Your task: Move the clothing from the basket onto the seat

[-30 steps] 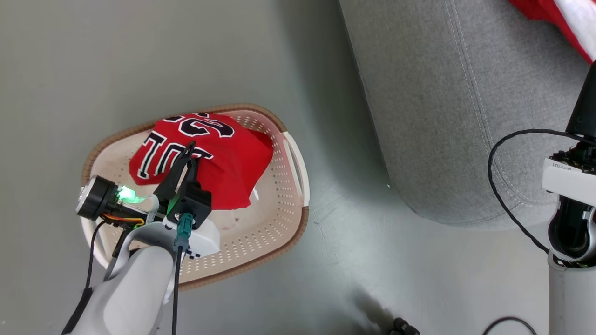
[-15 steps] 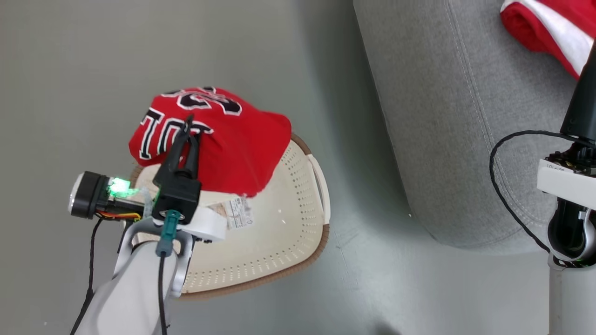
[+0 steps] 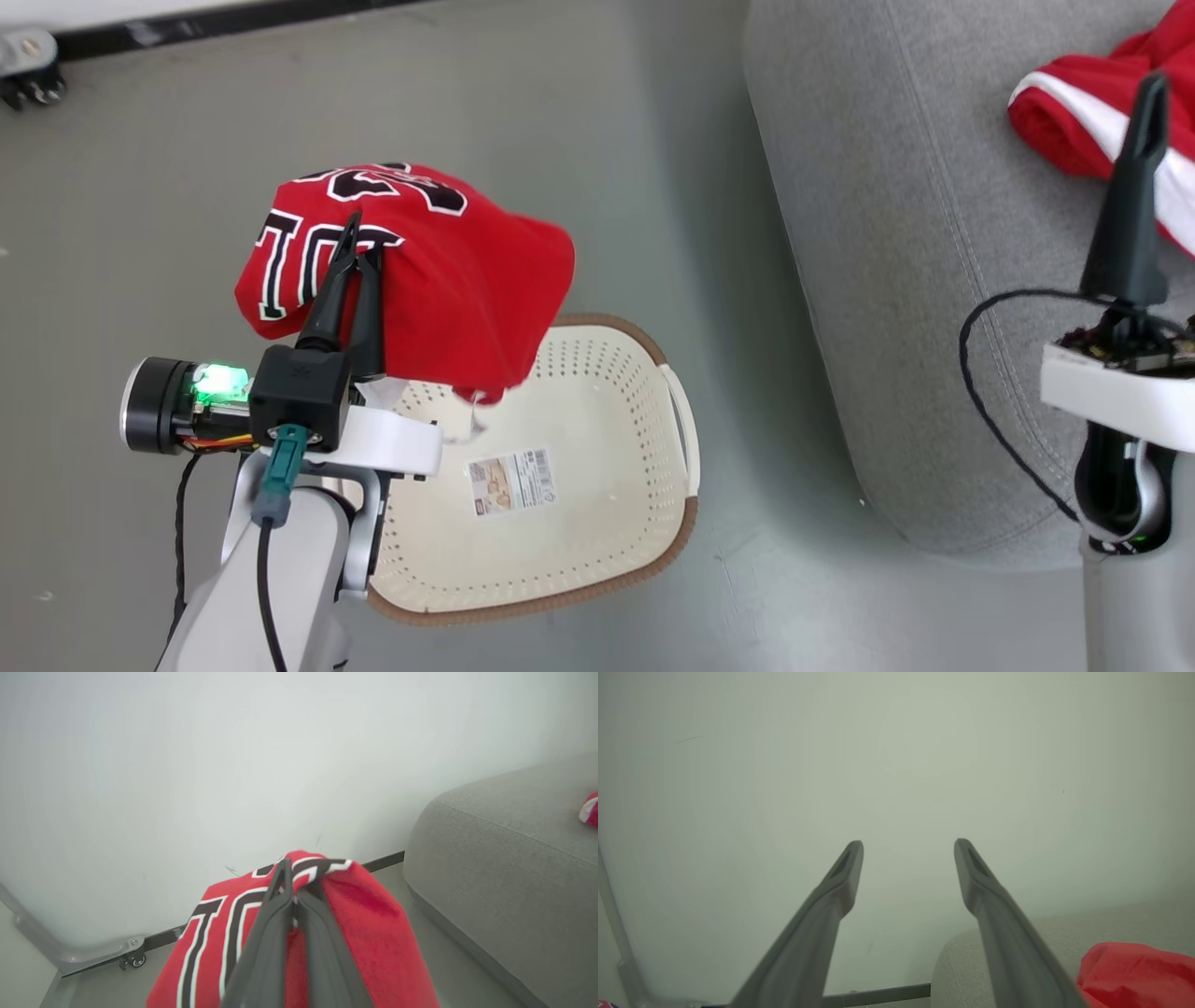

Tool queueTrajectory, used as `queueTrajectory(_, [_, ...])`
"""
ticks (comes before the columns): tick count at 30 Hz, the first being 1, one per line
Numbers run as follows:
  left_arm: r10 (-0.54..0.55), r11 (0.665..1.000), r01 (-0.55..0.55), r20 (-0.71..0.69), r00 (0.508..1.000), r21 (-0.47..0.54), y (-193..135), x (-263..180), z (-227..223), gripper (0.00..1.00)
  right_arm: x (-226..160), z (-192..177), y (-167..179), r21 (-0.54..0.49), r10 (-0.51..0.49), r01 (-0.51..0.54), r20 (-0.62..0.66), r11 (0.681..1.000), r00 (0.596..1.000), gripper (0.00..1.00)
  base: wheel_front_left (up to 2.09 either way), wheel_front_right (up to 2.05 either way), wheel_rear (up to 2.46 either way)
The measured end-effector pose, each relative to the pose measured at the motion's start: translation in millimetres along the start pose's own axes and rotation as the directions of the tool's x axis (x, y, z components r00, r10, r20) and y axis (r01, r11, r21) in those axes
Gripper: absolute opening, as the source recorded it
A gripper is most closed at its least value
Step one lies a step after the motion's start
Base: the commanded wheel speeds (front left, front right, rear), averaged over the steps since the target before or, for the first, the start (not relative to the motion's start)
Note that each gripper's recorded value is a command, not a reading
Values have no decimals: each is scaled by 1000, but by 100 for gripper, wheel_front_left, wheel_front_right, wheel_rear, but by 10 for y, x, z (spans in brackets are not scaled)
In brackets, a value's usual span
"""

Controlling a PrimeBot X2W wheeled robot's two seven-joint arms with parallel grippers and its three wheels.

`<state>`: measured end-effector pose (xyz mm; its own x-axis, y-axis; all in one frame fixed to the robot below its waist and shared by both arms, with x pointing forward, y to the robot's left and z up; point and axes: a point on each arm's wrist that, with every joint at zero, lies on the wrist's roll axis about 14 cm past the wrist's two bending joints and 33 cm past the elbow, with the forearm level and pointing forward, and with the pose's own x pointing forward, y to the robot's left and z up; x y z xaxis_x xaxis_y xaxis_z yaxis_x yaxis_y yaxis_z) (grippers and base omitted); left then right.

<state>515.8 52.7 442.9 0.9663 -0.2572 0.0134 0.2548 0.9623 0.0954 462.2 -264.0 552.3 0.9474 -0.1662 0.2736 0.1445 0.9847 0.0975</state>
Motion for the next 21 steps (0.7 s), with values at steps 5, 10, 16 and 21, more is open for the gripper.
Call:
queueTrajectory(5, [34, 999, -34, 37, 999, 6, 142, -90, 211, 0, -78, 2, 144, 4, 42, -41, -17, 999, 999, 100, 0, 0, 0])
queueTrajectory(10, [58, 998, -58, 94, 994, -3, 246, -172, 477, 0, -169, 2, 380, 6, 111, -111, -35, 994, 993, 100, 0, 0, 0])
queueTrajectory(16, [68, 997, -71, 151, 986, 15, 321, -301, 744, 0, -219, 95, 555, -16, 182, -183, -27, 983, 983, 100, 0, 0, 0])
queueTrajectory(21, [64, 997, -70, 213, 975, 25, 354, -390, 1021, 0, -300, 123, 700, -37, 245, -246, -38, 968, 969, 100, 0, 0, 0])
